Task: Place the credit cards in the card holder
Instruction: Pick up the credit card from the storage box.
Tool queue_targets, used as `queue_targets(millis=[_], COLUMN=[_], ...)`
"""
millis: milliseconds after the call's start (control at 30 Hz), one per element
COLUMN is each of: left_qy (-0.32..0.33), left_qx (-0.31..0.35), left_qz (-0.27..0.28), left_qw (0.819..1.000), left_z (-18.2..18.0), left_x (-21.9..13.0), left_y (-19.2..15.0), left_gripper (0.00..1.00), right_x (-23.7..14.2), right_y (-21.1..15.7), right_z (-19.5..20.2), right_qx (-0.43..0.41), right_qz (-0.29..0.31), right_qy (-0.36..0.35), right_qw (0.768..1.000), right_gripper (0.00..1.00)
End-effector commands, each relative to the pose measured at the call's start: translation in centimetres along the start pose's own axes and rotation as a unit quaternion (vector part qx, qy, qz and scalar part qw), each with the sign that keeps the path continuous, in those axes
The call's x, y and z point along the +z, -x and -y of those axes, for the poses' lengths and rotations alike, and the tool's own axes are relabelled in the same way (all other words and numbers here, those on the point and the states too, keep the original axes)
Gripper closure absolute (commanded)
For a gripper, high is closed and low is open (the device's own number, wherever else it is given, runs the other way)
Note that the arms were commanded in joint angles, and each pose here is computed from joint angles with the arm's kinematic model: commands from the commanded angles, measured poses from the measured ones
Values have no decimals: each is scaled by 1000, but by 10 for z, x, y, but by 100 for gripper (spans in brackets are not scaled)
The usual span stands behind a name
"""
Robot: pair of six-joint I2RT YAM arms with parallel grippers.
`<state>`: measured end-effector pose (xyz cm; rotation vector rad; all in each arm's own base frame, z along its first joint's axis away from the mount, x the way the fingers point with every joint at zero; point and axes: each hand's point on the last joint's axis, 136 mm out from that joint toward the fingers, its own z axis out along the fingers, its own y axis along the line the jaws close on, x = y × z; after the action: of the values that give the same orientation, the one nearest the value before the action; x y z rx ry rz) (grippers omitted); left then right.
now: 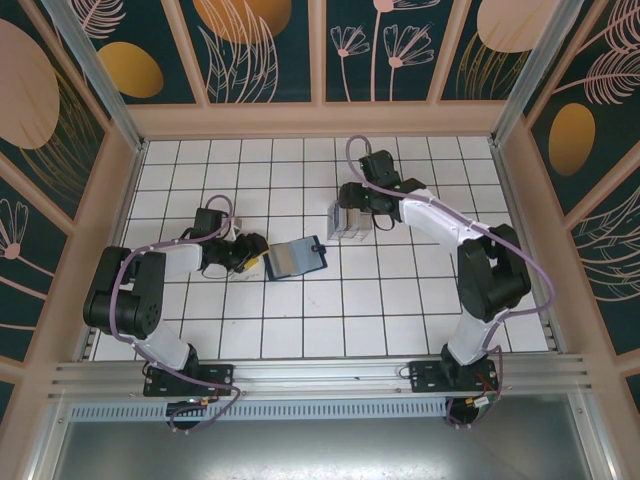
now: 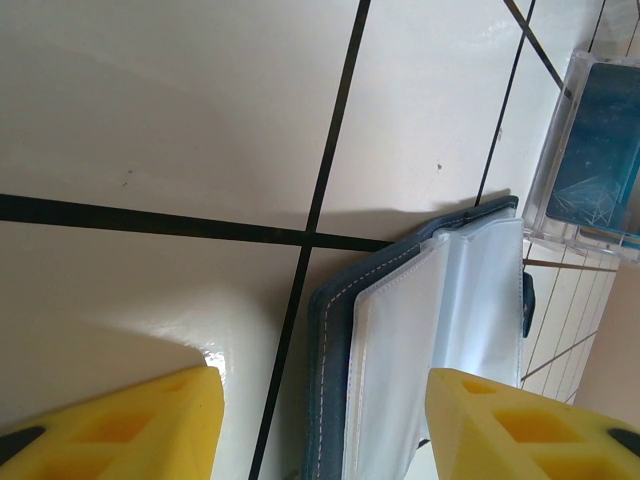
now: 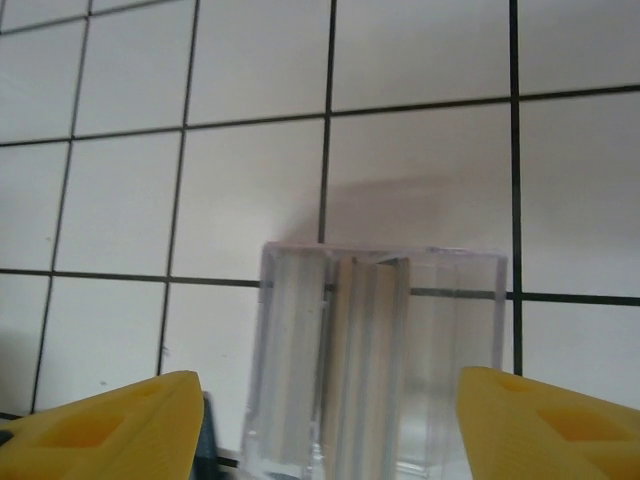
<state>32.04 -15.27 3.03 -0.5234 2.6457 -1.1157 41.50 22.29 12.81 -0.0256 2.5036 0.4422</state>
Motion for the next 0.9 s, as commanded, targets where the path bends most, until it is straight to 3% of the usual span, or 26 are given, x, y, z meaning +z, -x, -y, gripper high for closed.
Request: queue_targets(millis=[0, 333, 867], left_qy=[19, 31, 29], left_qx=[-15, -17, -20], left_qz=[-14, -13, -13], left_qw=[1000, 999, 999], left_z=[-15, -18, -18], left_x=[-1, 2, 4], left_y=[-13, -9, -7], left_gripper=[43, 42, 42], right_x=[12, 33, 28], right_y=[-16, -33, -25], right_z=[3, -9, -36], right_qx=[21, 28, 14], right_qz=[-31, -76, -74], right_qy=[28, 74, 145], right_qw=[999, 994, 987], right_gripper=[31, 36, 47])
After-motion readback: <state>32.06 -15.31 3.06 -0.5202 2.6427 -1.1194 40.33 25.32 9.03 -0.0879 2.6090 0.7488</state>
